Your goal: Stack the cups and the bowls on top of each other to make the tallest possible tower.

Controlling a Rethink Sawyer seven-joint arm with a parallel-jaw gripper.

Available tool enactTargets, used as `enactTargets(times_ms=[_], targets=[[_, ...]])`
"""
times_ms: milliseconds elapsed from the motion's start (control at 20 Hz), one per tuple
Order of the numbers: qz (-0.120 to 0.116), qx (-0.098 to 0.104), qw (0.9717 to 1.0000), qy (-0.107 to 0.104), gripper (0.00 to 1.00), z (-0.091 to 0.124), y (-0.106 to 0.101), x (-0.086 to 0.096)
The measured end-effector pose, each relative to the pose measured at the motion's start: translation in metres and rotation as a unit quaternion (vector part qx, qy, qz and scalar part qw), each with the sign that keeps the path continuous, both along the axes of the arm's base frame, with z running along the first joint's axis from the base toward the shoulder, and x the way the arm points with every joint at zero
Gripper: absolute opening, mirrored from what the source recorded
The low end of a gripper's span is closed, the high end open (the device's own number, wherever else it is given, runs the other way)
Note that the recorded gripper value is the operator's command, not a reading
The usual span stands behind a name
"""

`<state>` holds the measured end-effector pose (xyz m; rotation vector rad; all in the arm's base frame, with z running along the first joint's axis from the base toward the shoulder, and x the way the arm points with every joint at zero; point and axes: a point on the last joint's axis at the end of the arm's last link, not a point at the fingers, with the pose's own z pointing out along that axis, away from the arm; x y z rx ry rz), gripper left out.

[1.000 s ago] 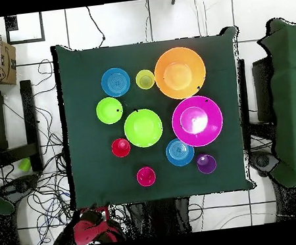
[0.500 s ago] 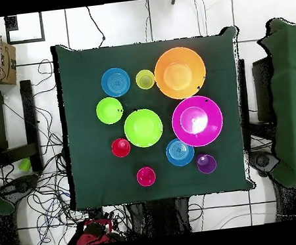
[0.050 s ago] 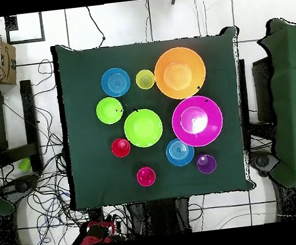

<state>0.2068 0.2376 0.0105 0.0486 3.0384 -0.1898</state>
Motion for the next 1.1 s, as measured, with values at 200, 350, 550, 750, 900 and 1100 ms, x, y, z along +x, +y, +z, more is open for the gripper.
enactTargets(times_ms=[200, 350, 550, 750, 900, 1100], targets=[[0.005, -0.004, 1.0000, 0.002, 1.00, 0.000, -0.001, -0.005], [0.008, -0.006, 1.0000, 0.002, 1.00, 0.000, -0.001, -0.007], [0.009, -0.007, 0.9999, 0.002, 1.00, -0.002, -0.003, -0.010], [0.010, -0.009, 0.9999, 0.000, 1.00, -0.009, -0.006, -0.015], [0.005, -0.011, 0.9999, 0.001, 1.00, -0.019, -0.011, -0.022], [-0.008, -0.015, 0.9998, 0.009, 1.00, -0.025, -0.017, -0.027]])
